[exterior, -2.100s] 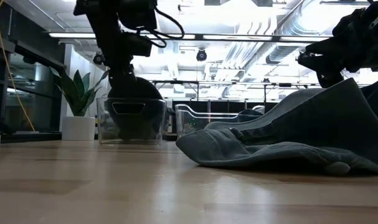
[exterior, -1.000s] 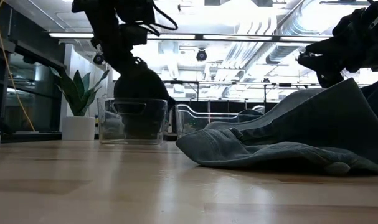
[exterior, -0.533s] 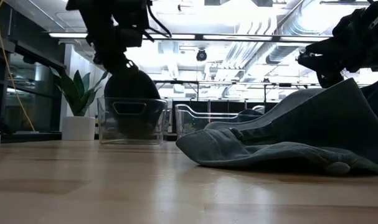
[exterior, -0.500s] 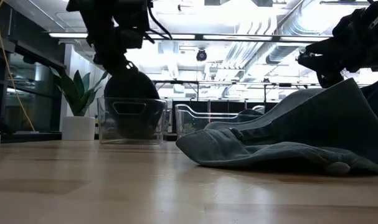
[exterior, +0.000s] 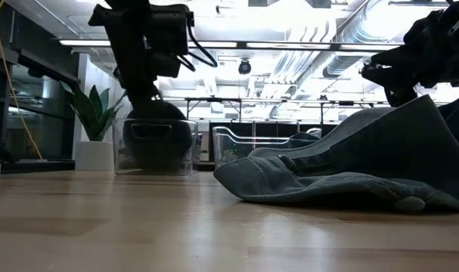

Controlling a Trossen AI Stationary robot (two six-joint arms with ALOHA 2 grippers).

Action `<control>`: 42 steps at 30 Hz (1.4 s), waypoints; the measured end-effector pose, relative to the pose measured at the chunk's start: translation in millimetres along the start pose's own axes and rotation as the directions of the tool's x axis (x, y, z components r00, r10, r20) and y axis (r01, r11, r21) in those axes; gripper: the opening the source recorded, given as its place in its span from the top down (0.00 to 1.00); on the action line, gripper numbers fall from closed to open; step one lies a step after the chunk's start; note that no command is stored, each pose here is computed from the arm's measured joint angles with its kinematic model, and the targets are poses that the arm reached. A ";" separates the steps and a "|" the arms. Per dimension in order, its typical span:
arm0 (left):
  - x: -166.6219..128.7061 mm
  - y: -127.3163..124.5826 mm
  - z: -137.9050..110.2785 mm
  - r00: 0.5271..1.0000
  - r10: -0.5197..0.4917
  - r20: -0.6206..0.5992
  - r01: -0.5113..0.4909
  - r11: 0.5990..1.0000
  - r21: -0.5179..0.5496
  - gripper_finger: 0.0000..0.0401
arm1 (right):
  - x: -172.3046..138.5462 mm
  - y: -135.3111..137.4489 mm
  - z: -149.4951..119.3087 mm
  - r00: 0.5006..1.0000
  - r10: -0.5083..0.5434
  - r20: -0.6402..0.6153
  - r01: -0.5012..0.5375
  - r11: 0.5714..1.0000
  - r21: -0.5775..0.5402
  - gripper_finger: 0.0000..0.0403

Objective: Pick & Place hat
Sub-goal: Put the left blue cap into the left transparent bin

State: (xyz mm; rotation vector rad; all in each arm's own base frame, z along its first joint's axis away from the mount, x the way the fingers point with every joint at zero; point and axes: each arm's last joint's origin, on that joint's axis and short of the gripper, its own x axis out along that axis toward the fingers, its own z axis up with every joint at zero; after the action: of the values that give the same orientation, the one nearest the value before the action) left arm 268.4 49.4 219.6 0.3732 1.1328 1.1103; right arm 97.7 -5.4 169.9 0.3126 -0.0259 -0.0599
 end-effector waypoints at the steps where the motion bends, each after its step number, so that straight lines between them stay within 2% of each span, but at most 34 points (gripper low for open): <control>1: 1.0 -1.7 -0.1 1.000 -0.001 -0.004 0.001 1.000 0.017 0.99 | 0.0 0.0 0.0 1.000 0.000 0.000 0.000 1.000 0.000 0.58; 15: 6.3 -13.8 1.7 0.997 -0.075 -0.032 0.080 0.978 0.191 0.98 | 0.0 0.0 0.0 1.000 0.000 0.000 0.000 1.000 0.000 0.58; 18: 6.3 -14.0 1.7 0.996 -0.081 -0.034 0.086 0.975 0.207 0.91 | 0.0 0.0 -0.1 1.000 0.000 0.000 0.000 1.000 0.000 0.58; 23: 6.3 -15.4 0.9 0.991 -0.121 -0.052 0.131 0.947 0.295 0.74 | 0.0 -0.1 -0.1 1.000 0.000 0.000 0.000 1.000 0.000 0.58; 30: 5.8 -14.4 1.4 0.994 -0.101 -0.045 0.111 0.922 0.372 0.57 | 0.0 0.0 -0.1 1.000 0.000 0.000 0.000 1.000 0.000 0.58; 36: -4.1 -6.1 9.3 0.992 -0.118 -0.038 0.123 0.912 0.391 0.50 | 0.0 0.0 -0.1 1.000 0.000 0.000 0.000 1.000 0.000 0.58; 39: -11.7 -1.8 13.1 0.986 -0.157 -0.060 0.168 0.897 0.409 0.49 | 0.0 0.0 0.0 1.000 0.000 0.000 0.000 1.000 0.000 0.58; 42: -18.0 2.1 16.4 0.965 -0.239 -0.105 0.261 0.873 0.413 0.49 | 0.0 0.0 -0.1 1.000 0.000 0.000 0.000 1.000 0.000 0.58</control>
State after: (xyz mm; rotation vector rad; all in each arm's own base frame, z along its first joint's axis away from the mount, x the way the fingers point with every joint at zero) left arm 281.5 39.5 237.7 0.5210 1.4279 0.6415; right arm 97.7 -5.4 169.8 0.3126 -0.0256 -0.0600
